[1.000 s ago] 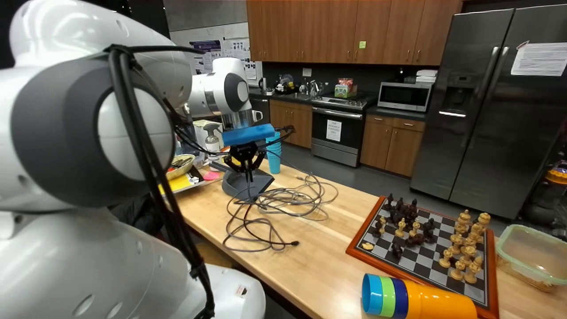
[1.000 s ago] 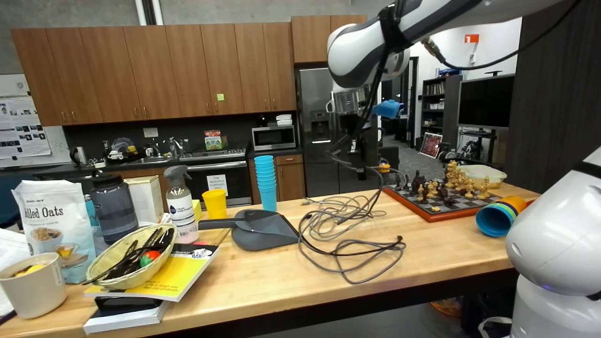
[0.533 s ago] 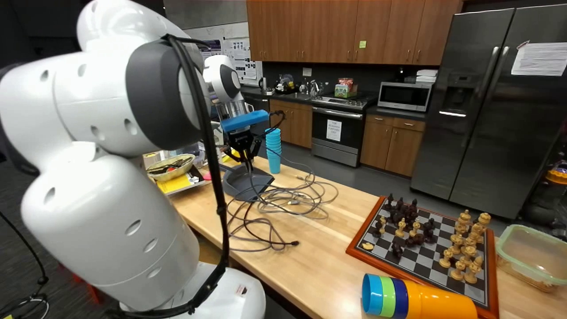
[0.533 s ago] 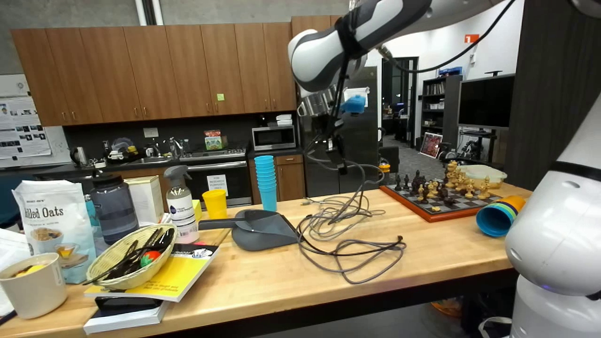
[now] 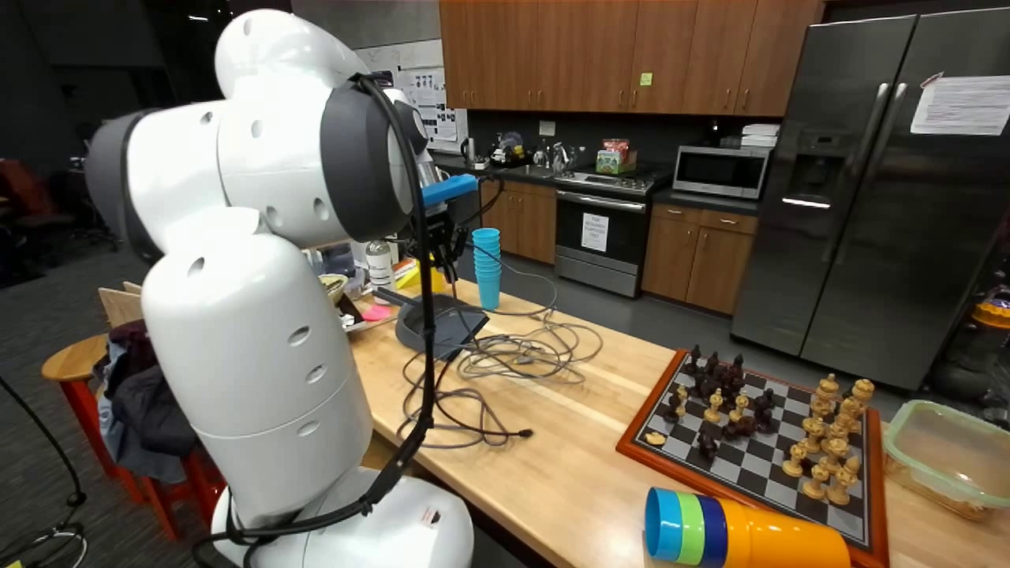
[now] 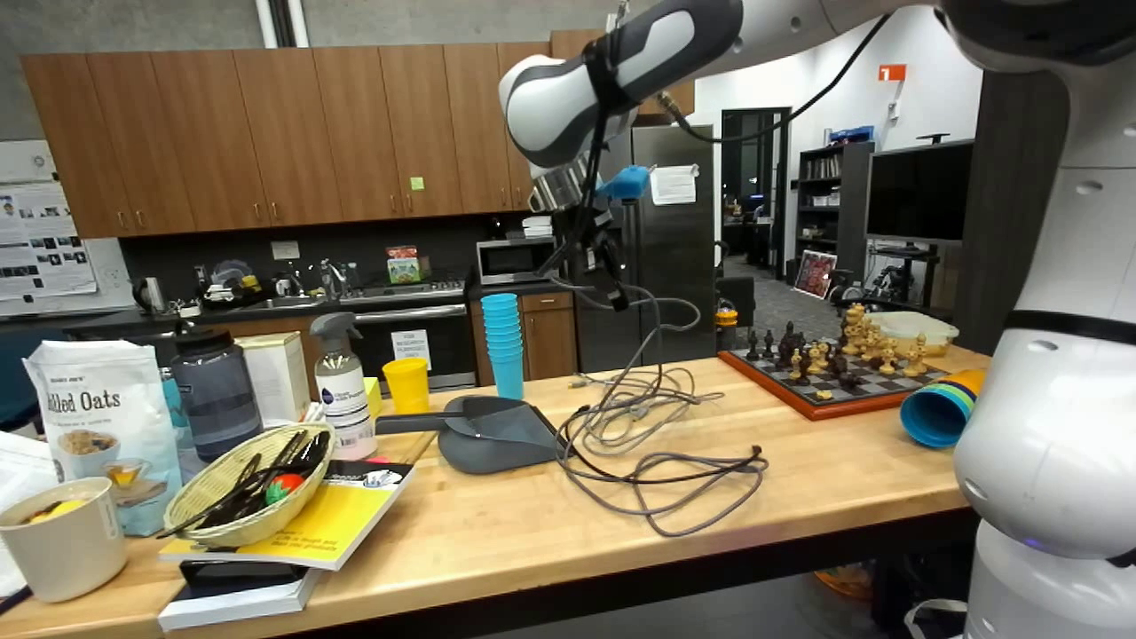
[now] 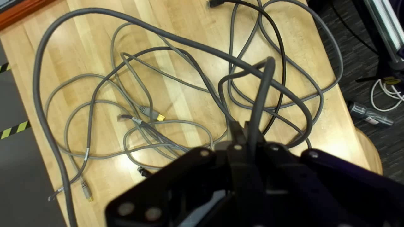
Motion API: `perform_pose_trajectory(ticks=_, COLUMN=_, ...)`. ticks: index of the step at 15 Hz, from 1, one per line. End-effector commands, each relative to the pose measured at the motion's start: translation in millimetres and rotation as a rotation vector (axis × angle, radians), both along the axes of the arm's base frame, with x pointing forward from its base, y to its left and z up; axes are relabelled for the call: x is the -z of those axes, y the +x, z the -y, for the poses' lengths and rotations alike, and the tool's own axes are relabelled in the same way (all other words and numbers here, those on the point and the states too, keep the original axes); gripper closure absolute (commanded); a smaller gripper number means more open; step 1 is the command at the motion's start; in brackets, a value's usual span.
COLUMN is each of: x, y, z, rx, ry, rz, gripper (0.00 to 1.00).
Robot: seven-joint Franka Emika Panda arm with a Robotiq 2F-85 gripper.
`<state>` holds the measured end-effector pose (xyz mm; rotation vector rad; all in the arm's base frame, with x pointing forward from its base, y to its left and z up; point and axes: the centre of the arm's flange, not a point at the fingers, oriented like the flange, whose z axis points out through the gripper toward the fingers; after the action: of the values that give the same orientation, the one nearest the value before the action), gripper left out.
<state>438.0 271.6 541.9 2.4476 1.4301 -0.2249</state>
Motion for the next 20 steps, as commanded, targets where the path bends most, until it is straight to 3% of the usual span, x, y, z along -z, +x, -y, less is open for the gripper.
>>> perform_pose_trajectory(ticks=1, x=-36.0, y=22.0, z=-21.1, rx=0.029, ry=-0.005, rz=0.05, gripper=0.98)
perform_pose_trajectory(ticks=7, x=-76.8, y=30.3, z=-56.5, rx=0.072, ry=0.058, rz=0.19, gripper=0.98)
perform_pose_trajectory(ticks=11, x=-94.5, y=19.4, z=-79.7, rx=0.08, ry=0.095, rz=0.249, gripper=0.98)
perform_pose_trajectory(ticks=15, x=-104.1, y=13.8, z=-94.2, rx=0.095, ry=0.12, rz=0.275, gripper=0.98)
perform_pose_trajectory(ticks=20, x=-89.3, y=33.7, z=-94.1, rx=0.134, ry=0.121, rz=0.256, gripper=0.98)
